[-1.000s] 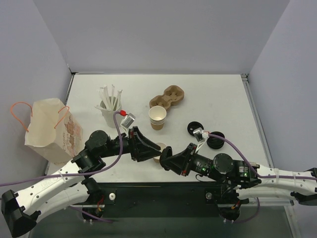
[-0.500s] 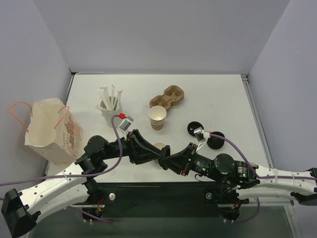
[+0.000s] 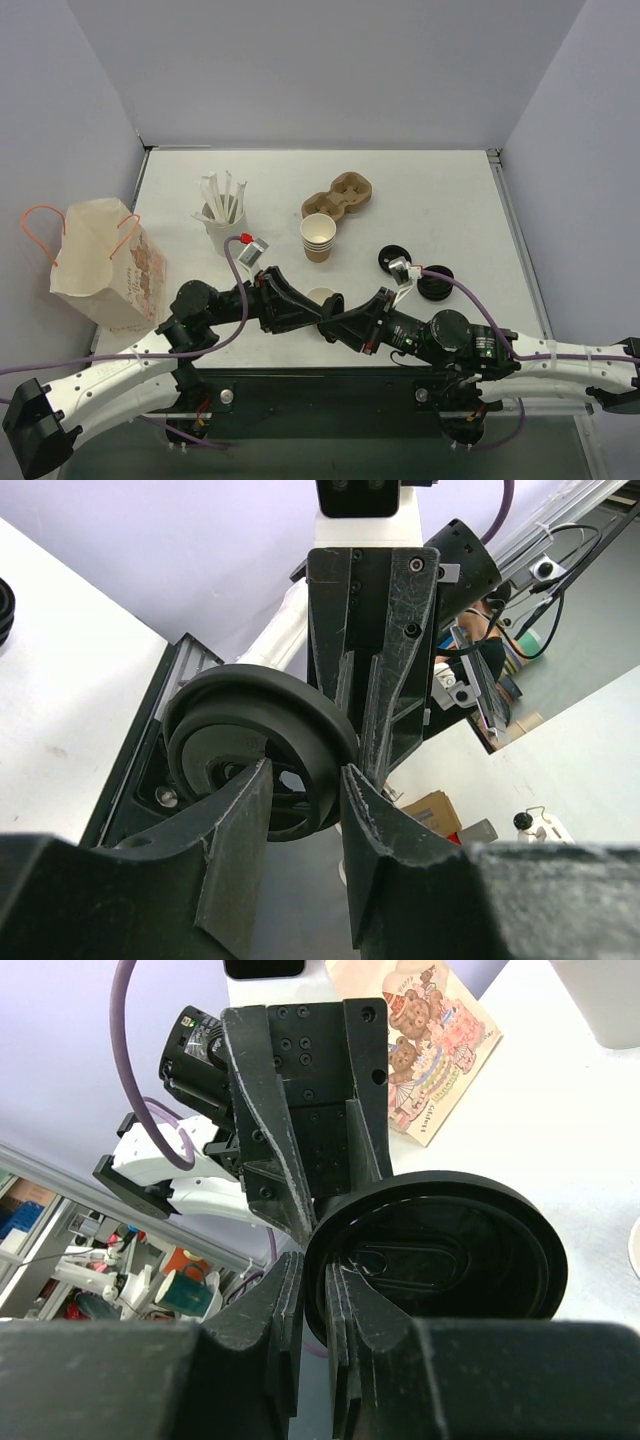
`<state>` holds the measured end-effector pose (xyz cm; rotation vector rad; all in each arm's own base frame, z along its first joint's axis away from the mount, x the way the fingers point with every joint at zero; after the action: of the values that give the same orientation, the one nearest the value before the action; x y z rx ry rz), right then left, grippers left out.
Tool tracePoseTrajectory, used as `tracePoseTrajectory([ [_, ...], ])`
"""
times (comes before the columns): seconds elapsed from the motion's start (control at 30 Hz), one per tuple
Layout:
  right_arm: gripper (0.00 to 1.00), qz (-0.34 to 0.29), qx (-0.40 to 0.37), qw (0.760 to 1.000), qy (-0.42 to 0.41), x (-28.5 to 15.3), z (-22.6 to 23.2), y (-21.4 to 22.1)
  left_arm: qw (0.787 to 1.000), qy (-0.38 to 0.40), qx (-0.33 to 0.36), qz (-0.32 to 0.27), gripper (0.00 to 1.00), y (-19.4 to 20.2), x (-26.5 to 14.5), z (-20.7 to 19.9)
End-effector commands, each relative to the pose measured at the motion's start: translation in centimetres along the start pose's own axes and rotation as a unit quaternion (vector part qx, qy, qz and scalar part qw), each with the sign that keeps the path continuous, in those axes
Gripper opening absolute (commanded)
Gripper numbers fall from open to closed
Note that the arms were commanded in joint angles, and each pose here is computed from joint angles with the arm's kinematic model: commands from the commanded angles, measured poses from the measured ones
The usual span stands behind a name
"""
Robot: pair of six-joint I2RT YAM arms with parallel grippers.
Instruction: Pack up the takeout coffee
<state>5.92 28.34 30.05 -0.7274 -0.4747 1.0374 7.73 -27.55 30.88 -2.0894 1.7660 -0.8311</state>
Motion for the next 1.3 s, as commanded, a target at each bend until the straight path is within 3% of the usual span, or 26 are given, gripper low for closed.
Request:
tracePoseTrajectory([
  [0.0, 0.08, -0.024, 0.009, 0.999, -0.027, 0.3, 1.5, -1.1, 0.999, 0.049, 0.011, -0.017, 0.39, -0.7, 0.3, -2.0],
  [0.13, 0.10, -0.019, 0.008, 1.000, -0.022, 0.3, 1.3, -1.0, 0.998, 0.057, 0.004, -0.019, 0.25, -0.7, 0.4, -2.1],
  [0.27, 0.17, -0.018, 0.008, 1.000, -0.011, 0.2, 0.9, -0.9, 0.997, 0.070, -0.004, -0.031, 0.01, -1.0, 0.3, -2.8],
  [0.4, 0.25, -0.020, 0.009, 1.000, 0.010, -0.4, -0.1, -1.0, 0.997, 0.070, -0.003, -0.042, 0.00, -1.3, 0.1, -3.1],
  [0.57, 0.47, -0.030, 0.014, 0.999, 0.034, -1.5, -1.3, -1.3, 0.998, 0.027, 0.026, -0.057, 0.00, -2.1, 0.0, -2.5],
  [0.7, 0.65, -0.019, 0.013, 0.997, 0.075, -3.1, -3.1, -1.0, 0.993, -0.099, 0.046, -0.039, 0.00, -2.2, -0.4, 0.7],
  [0.73, 0.74, -0.019, 0.013, 0.996, 0.087, -3.3, -3.6, -1.0, 0.990, -0.128, 0.054, -0.038, 0.00, -2.4, -0.7, 1.4],
  [0.83, 0.84, 0.000, 0.006, 0.992, 0.129, -4.4, -5.2, -0.4, 0.965, -0.239, 0.098, -0.038, 0.00, -3.7, -2.4, 3.1],
  [0.87, 0.86, 0.011, -0.006, 0.986, 0.164, -5.0, -6.7, 0.1, 0.946, -0.302, 0.118, -0.029, 0.00, -3.7, -3.8, 4.9],
  [1.0, 0.95, 0.034, -0.025, 0.971, 0.233, -6.3, -9.1, 0.8, 0.898, -0.412, 0.153, -0.012, 0.00, -5.5, -5.5, 6.3],
  [1.17, 0.97, 0.058, -0.045, 0.952, 0.298, -7.7, -11.6, 1.9, 0.854, -0.490, 0.166, 0.042, 0.00, -4.3, -5.8, 8.5],
  [1.27, 0.99, 0.062, -0.055, 0.943, 0.322, -8.4, -12.7, 2.1, 0.815, -0.543, 0.192, 0.059, 0.00, -3.6, -5.7, 9.0],
])
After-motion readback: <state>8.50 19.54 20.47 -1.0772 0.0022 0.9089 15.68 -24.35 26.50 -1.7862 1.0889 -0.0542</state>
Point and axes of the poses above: each gripper's point midway between its finger pads, its own x axis out along the fingers, its own z axis along the line the jaws close on, y = z × x, the point moved 2 cm from there along -x, back along the fingers, and after that the axes turned 5 degrees about -x, right-handed, at the moved point
